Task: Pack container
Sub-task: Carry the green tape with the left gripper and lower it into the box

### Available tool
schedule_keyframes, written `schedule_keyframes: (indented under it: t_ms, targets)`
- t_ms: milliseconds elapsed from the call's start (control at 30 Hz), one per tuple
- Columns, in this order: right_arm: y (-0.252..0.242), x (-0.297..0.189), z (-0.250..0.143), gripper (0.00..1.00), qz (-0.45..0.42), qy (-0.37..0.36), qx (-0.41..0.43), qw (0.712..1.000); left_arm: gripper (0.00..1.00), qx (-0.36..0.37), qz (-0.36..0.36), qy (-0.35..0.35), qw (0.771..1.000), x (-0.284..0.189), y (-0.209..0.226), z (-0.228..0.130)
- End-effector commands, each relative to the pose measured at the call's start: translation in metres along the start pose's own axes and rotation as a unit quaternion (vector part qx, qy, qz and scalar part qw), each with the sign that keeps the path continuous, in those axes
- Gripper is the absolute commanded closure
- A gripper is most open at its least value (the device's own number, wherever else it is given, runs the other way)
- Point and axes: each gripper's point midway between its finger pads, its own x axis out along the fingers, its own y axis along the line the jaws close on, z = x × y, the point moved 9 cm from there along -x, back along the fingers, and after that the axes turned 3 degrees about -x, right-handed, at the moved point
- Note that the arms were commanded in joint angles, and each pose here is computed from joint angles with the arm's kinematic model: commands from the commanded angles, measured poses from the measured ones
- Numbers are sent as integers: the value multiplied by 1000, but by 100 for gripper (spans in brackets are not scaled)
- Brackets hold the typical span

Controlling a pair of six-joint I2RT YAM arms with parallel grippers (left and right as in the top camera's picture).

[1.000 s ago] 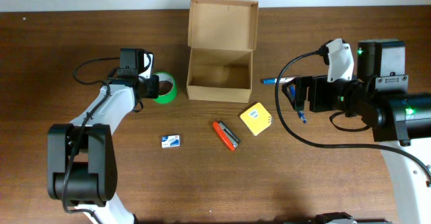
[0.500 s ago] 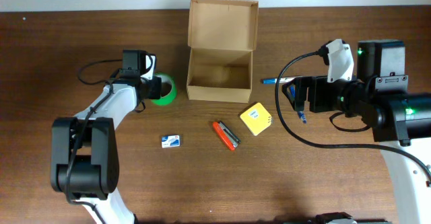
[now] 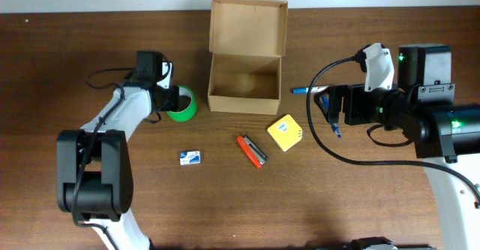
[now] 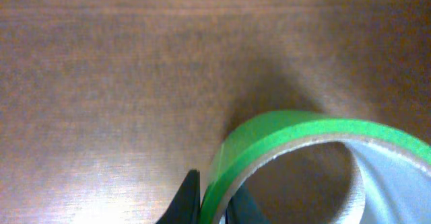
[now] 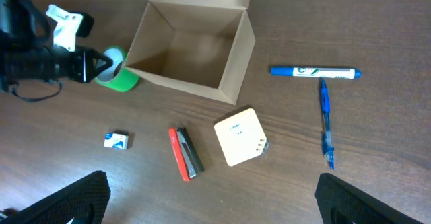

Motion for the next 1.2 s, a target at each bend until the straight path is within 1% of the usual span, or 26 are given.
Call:
schedule_keyframes:
  t_ms: [0, 167, 267, 367, 400, 467, 600, 700, 767, 900, 1067, 1167]
  targets:
    - [3, -5, 4, 1, -1, -15, -13, 1000, 98, -3, -12, -44, 999, -33, -8, 39]
    - [3, -5, 5, 1, 0, -19, -15, 1000, 98, 19, -7, -111, 994, -96, -32, 83]
    - [3, -5, 5, 1, 0, -19, -15, 1000, 99, 39, -25, -147, 988, -132, -56, 102]
    - [3, -5, 5, 1, 0, -19, -15, 1000, 98, 62, -52, -173, 982, -156, -85, 111]
    - [3, -5, 5, 1, 0, -19, -14, 1000, 98, 75, -75, -182, 978, -164, -103, 111]
    - [3, -5, 5, 1, 0, -18, -14, 1000, 98, 87, -99, -185, 974, -168, -125, 107]
    - [3, -5, 5, 1, 0, -17, -8, 1000, 98, 107, -121, -171, 972, -162, -158, 96]
    - [3, -6, 5, 1, 0, -17, -8, 1000, 98, 120, -127, -158, 972, -150, -174, 90]
    - [3, -6, 5, 1, 0, -17, -8, 1000, 98, 117, -128, -149, 973, -139, -180, 89]
    - [3, -5, 4, 1, 0, -14, -7, 1000, 98, 105, -124, -137, 977, -115, -185, 90]
    - [3, -5, 4, 1, 0, -14, -7, 1000, 98, 91, -117, -102, 984, -86, -187, 84]
    - [3, -5, 4, 1, -1, -14, -7, 1000, 98, 90, -112, -94, 985, -78, -187, 83]
